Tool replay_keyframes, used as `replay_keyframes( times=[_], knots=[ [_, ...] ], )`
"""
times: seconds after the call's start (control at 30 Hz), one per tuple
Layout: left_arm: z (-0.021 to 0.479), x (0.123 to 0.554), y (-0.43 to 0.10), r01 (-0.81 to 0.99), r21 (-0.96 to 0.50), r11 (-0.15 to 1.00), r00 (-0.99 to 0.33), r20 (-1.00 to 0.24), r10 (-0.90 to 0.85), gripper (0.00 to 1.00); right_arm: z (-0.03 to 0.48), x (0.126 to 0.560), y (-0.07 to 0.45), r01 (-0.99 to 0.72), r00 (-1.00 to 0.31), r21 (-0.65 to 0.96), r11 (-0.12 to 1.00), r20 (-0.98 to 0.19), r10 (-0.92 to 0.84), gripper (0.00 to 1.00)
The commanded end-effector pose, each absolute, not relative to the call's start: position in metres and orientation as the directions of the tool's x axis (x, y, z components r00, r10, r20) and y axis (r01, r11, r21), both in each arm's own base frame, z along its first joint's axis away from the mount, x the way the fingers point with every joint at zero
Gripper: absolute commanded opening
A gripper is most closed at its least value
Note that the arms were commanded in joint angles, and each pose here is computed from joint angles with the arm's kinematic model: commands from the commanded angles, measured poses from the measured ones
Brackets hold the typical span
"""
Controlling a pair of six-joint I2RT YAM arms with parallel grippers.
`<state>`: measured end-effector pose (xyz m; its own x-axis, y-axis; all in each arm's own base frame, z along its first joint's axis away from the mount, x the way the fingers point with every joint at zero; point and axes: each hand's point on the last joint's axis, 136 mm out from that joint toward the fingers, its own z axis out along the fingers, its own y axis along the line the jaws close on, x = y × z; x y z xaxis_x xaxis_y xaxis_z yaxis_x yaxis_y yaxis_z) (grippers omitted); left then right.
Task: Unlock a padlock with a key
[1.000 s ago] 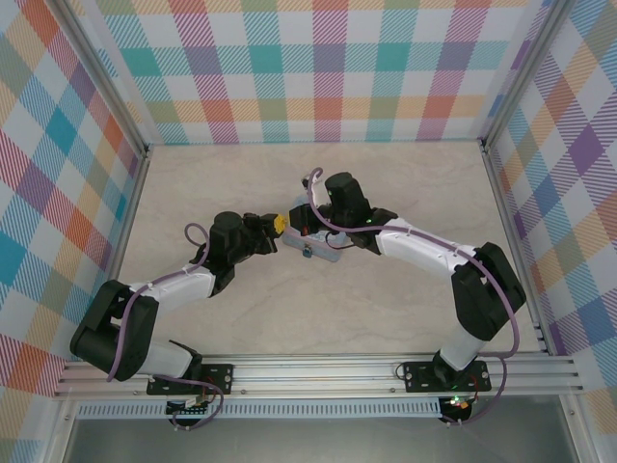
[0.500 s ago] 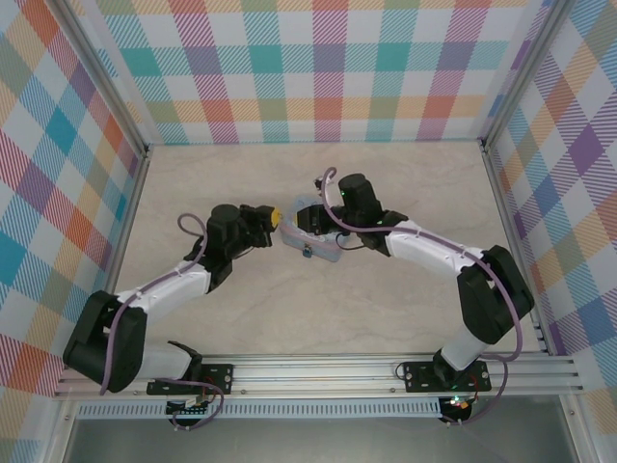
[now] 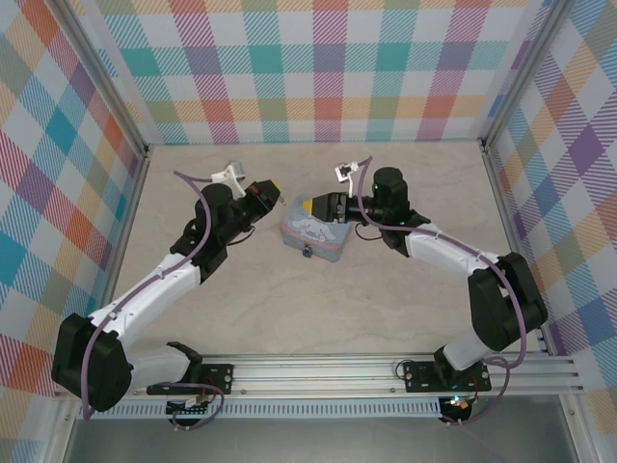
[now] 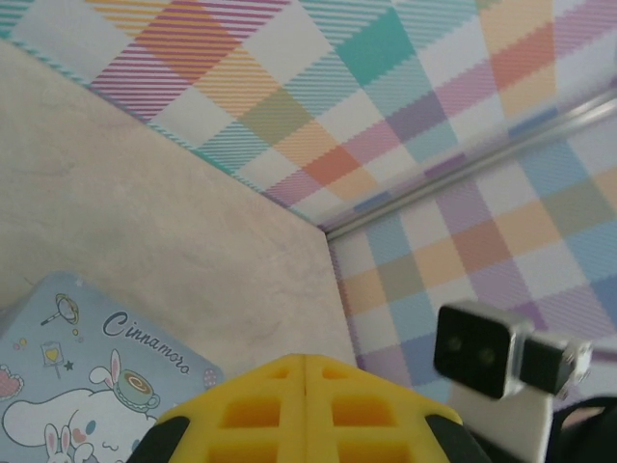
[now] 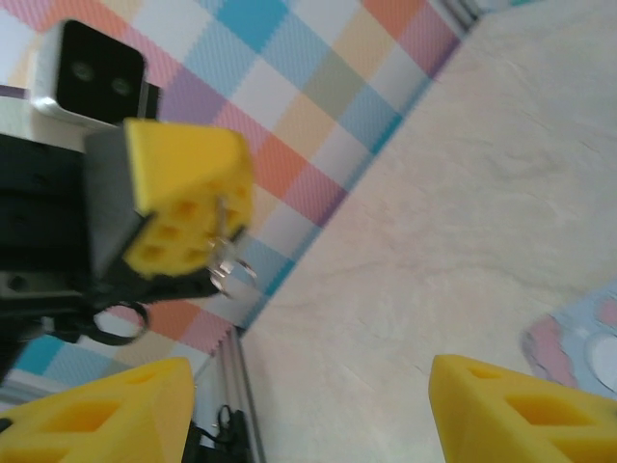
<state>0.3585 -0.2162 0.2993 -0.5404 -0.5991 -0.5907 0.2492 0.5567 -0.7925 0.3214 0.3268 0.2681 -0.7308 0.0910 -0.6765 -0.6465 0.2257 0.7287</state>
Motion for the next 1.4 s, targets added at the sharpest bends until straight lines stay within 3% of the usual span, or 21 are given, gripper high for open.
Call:
replay_keyframes(
  times=[0.0,0.2,0.93,1.37],
  knots=[
    [0.333,0.345,-0.227,0.434,-0.679,0.592,-0.466,-0.732,-0.497,0.0,0.312,0.307,0.334,-0.74,-0.662,0.67,0.051,-0.74,0.116,0.65],
    [0.339,0.348,-0.233,0.431,-0.711,0.555,-0.48,-0.702,-0.527,0.0,0.318,0.312,0.337,-0.731,-0.672,0.683,-0.013,-0.715,0.193,0.64],
    [0.339,0.349,-0.222,0.358,-0.833,0.421,-0.429,-0.548,-0.719,0.0,0.308,0.319,0.357,-0.656,-0.737,0.753,-0.057,-0.623,0.261,0.58],
    [0.338,0.349,-0.222,0.358,-0.847,0.394,-0.435,-0.525,-0.732,0.0,0.305,0.32,0.369,-0.631,-0.762,0.773,-0.073,-0.598,0.248,0.47]
  ],
)
